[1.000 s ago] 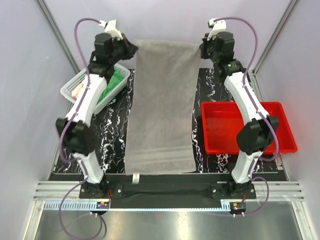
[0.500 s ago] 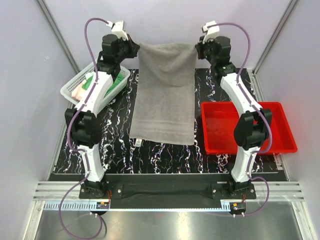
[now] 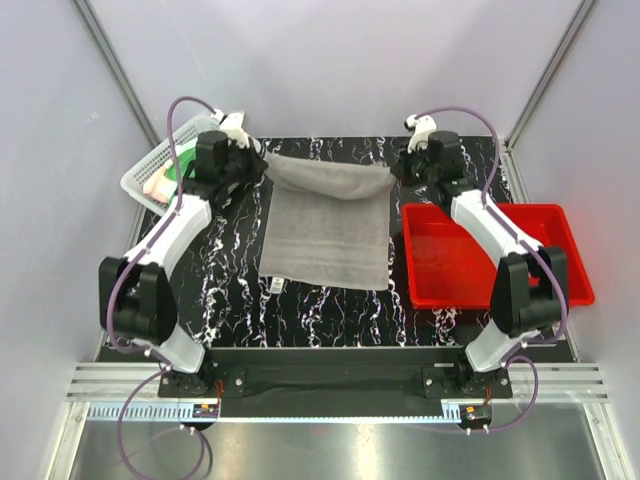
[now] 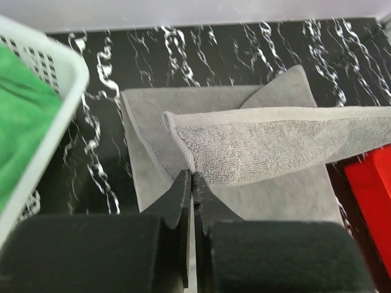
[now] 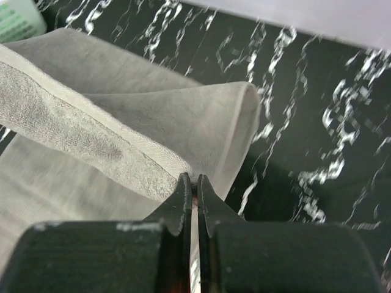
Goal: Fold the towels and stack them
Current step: Fold the towel
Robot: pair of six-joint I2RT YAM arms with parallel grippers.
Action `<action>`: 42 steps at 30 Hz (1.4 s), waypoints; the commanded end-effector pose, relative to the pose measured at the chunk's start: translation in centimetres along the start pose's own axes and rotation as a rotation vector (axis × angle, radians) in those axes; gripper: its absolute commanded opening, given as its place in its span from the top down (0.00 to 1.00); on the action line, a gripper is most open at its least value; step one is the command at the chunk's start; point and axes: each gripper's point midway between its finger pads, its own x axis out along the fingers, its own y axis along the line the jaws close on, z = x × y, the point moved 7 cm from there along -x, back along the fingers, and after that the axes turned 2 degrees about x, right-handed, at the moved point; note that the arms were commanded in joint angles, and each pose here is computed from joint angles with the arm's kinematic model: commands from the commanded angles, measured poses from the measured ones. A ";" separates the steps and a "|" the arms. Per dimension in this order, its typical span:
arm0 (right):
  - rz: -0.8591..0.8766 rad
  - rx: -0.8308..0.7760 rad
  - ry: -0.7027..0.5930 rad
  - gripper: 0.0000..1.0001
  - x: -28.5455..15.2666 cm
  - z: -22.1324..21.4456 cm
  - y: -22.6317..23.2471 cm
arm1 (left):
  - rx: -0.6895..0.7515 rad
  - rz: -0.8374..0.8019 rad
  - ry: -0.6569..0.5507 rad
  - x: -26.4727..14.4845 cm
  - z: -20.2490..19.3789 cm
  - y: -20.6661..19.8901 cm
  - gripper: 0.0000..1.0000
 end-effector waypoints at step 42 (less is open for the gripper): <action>0.040 0.322 0.428 0.71 -5.5 -7.9 9.5 | -0.343 0.124 0.377 -4.5 -11.2 -0.7 0.55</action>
